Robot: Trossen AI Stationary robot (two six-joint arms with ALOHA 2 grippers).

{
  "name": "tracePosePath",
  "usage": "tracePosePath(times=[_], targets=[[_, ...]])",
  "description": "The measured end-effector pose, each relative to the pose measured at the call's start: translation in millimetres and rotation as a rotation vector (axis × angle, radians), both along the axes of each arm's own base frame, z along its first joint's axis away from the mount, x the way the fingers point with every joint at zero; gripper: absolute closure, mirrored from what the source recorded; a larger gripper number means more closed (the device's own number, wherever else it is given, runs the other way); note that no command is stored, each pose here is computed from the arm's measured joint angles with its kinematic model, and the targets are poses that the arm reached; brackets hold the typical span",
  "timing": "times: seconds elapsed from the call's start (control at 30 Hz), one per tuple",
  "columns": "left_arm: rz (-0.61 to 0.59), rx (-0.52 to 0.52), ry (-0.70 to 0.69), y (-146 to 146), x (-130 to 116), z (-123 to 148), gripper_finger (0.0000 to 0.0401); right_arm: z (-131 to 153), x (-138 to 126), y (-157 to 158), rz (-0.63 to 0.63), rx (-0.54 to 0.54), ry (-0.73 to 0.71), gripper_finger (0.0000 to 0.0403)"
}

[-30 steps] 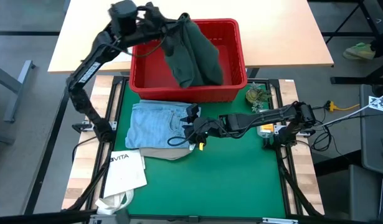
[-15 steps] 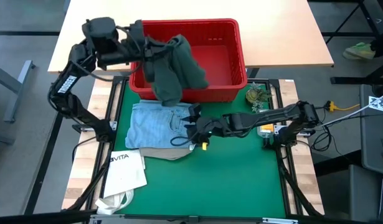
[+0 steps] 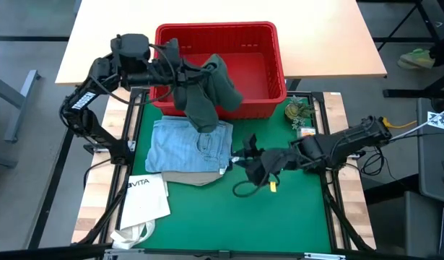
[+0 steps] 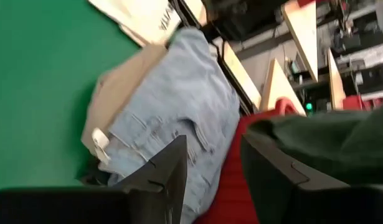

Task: Fold Laundry from Bin
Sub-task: Fold the green polo shirt

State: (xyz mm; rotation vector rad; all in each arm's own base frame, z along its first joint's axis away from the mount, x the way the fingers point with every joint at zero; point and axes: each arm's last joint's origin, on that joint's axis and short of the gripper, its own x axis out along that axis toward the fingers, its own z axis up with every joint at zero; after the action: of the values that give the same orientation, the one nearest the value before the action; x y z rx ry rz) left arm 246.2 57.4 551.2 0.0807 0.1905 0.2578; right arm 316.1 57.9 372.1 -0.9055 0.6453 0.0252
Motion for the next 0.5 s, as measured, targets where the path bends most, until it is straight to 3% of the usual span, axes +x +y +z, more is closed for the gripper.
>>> tracePosePath(times=[0.2,0.4,0.5], targets=[[-0.017,-0.008,0.023,-1.9,11.3,-5.7,0.0393,2.0,4.4,14.0,0.026,0.015,-0.065,0.0255],[-0.04,-0.025,0.029,-7.1,17.6,-8.5,0.0394,1.6,11.5,0.6,-0.261,0.132,-0.187,0.0255],[-0.052,-0.025,0.032,-10.0,19.0,-9.0,0.0394,0.1,13.4,-11.2,-0.346,0.183,-0.209,0.0255]])
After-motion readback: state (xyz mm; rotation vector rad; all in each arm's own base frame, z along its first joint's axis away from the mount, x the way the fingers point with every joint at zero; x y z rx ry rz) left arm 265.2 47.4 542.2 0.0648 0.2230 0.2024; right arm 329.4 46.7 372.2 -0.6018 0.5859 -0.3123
